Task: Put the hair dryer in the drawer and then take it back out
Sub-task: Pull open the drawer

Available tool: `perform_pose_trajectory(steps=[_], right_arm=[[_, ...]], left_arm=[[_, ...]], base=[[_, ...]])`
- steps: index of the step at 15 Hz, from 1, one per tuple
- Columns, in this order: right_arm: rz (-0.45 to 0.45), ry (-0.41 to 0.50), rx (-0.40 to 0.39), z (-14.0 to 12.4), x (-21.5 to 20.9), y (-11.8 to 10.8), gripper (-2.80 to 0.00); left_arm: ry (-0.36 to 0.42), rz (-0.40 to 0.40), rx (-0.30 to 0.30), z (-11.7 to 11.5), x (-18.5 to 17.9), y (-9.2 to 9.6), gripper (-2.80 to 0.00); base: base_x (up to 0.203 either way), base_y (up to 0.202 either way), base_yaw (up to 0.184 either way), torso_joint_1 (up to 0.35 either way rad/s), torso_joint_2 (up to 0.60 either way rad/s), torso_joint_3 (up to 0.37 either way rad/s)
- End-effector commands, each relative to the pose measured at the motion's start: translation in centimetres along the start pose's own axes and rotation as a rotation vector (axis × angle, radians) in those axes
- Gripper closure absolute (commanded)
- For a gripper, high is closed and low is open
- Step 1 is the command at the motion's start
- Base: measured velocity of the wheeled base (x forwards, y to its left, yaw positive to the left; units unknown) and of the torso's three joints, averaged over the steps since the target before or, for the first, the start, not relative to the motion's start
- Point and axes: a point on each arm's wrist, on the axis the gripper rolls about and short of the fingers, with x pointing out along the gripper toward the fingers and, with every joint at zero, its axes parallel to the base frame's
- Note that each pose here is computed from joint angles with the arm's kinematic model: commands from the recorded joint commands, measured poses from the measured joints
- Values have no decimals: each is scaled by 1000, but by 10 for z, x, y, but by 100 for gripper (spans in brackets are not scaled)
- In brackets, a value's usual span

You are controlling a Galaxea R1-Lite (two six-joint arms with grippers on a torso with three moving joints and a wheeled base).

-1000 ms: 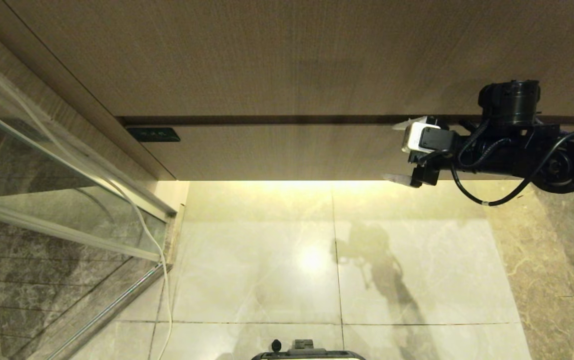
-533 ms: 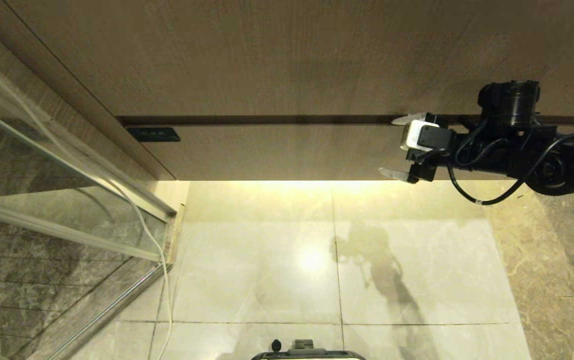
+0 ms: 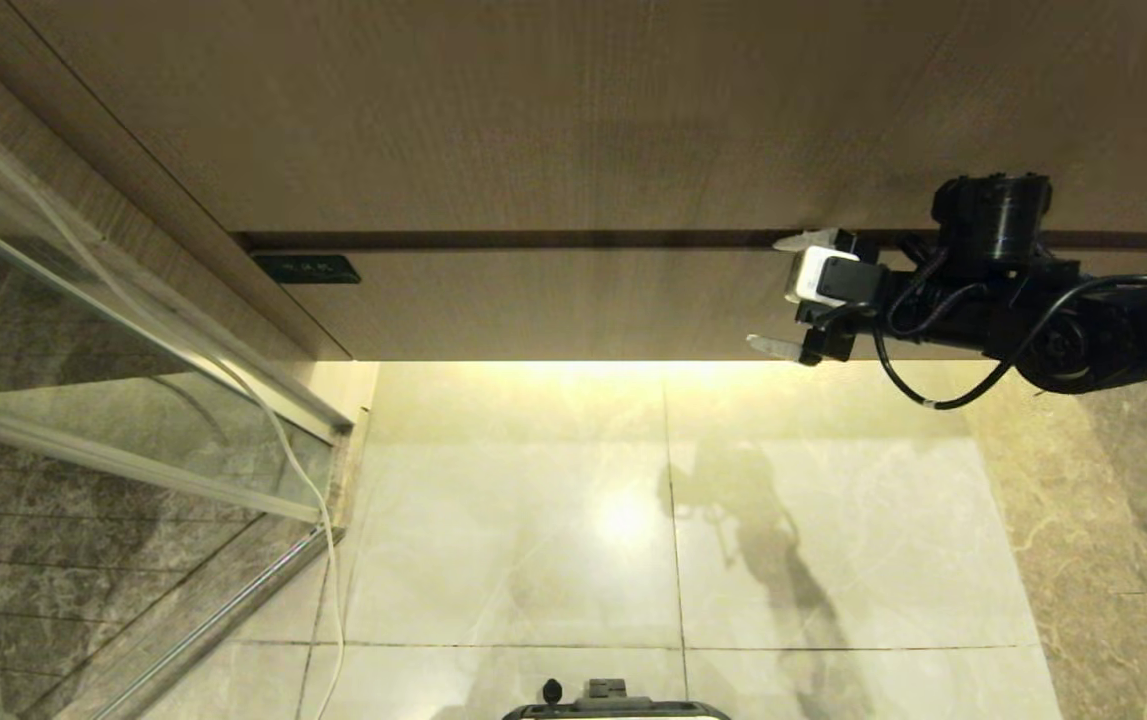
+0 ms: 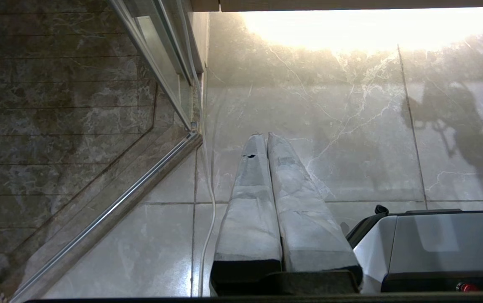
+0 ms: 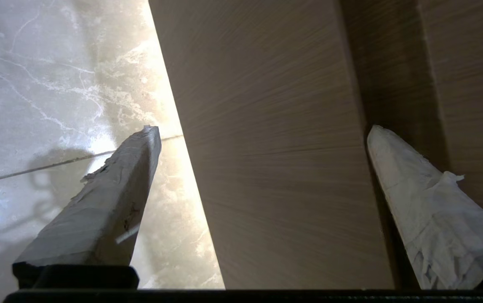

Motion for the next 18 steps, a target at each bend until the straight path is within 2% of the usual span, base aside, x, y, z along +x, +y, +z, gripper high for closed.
perform_pose_trajectory(steps=[1, 8, 12, 15, 18], right_arm=[[19, 3, 2, -6, 8, 7, -280], [-27, -18, 1, -9, 19, 5, -280], [23, -8, 13, -14, 22, 16, -280], [119, 29, 61, -16, 20, 25, -280], [141, 41, 77, -16, 18, 28, -280]], left_arm=[[0, 0, 0, 0, 0, 0, 0], [0, 0, 0, 0, 0, 0, 0], [0, 1, 0, 0, 0, 0, 0], [0, 1, 0, 0, 0, 0, 0], [0, 1, 0, 0, 0, 0, 0]], base=[[0, 0, 0, 0, 0, 0], [0, 0, 0, 0, 0, 0], [0, 0, 0, 0, 0, 0], [0, 0, 0, 0, 0, 0], [0, 0, 0, 0, 0, 0]])
